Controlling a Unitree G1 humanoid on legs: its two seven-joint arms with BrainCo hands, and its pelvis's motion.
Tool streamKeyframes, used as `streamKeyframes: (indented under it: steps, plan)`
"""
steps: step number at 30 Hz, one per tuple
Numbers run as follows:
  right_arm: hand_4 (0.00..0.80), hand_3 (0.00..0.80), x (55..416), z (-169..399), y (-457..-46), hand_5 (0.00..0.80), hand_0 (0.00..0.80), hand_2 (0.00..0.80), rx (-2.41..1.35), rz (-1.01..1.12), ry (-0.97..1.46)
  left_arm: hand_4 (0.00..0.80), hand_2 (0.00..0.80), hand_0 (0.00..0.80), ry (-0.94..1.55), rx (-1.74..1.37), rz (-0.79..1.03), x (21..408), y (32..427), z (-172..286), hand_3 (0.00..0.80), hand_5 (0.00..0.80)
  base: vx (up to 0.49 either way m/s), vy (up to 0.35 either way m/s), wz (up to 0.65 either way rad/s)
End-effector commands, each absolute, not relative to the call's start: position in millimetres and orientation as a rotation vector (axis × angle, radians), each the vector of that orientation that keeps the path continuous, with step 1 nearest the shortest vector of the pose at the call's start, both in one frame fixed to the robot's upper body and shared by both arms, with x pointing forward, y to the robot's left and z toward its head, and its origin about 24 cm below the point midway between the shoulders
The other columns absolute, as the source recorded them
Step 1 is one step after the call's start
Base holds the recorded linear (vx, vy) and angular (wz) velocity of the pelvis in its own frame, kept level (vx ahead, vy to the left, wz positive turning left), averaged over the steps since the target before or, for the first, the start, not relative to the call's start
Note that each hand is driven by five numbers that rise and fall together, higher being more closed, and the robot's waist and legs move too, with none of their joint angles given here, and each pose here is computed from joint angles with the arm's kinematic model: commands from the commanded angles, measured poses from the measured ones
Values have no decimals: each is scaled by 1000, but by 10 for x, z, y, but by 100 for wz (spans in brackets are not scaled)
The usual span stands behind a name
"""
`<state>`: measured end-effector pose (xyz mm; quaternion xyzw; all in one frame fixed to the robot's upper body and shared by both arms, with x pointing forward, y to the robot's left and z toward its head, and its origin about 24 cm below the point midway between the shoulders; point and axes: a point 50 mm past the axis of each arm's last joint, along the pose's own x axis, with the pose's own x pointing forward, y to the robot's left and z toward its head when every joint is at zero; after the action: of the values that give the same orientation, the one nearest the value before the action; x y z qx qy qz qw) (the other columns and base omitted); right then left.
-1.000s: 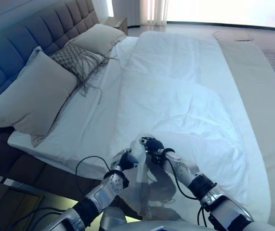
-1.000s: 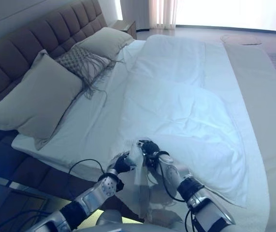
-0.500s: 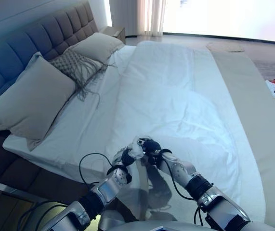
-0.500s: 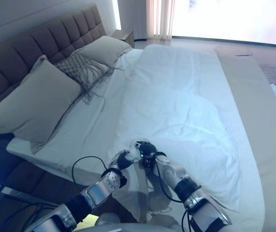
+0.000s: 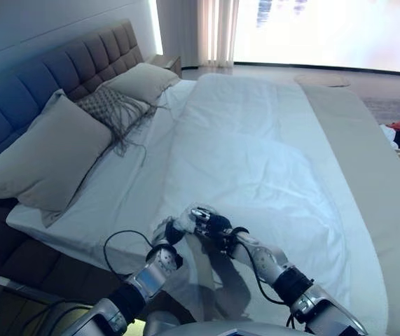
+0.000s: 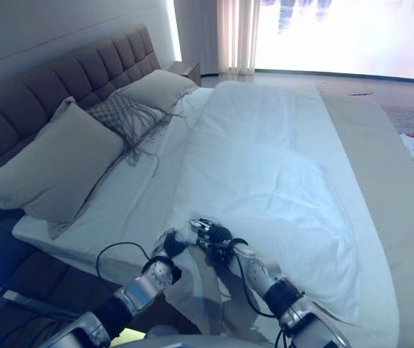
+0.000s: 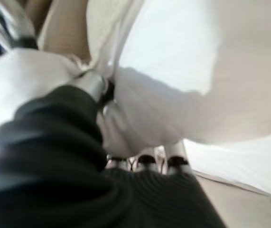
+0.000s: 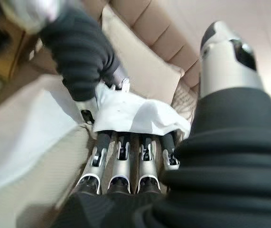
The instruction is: Make the bed neatly
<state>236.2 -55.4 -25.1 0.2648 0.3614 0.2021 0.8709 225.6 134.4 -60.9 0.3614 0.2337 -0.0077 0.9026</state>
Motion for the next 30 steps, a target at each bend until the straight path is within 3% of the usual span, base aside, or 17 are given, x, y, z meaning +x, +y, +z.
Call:
streamKeyframes:
  steps: [1, 6, 12, 26, 30]
  plan:
    - [0, 0, 2481, 63, -546, 0, 0, 0, 726, 462, 596, 800, 800, 800, 313, 749, 256, 2572, 1884, -276, 800, 800, -21, 25, -7]
    - [0, 0, 2140, -358, -924, 0, 0, 0, 718, 309, 717, 800, 800, 800, 371, 668, 485, 2408, 2340, -377, 800, 800, -40, 28, -13]
    - [0, 0, 1800, -813, -1415, 0, 0, 0, 706, 96, 861, 800, 800, 800, 372, 690, 623, 2310, 2675, -377, 800, 800, -15, 0, -15]
    - [0, 0, 1487, -1002, -2200, 0, 0, 0, 729, -247, 805, 800, 800, 800, 474, 636, 958, 1868, 3396, -382, 800, 800, 11, 37, -9]
    - [0, 0, 1416, -999, -2353, 0, 0, 0, 704, -274, 803, 800, 800, 800, 412, 758, 941, 1809, 3723, -116, 800, 800, 4, 81, -5]
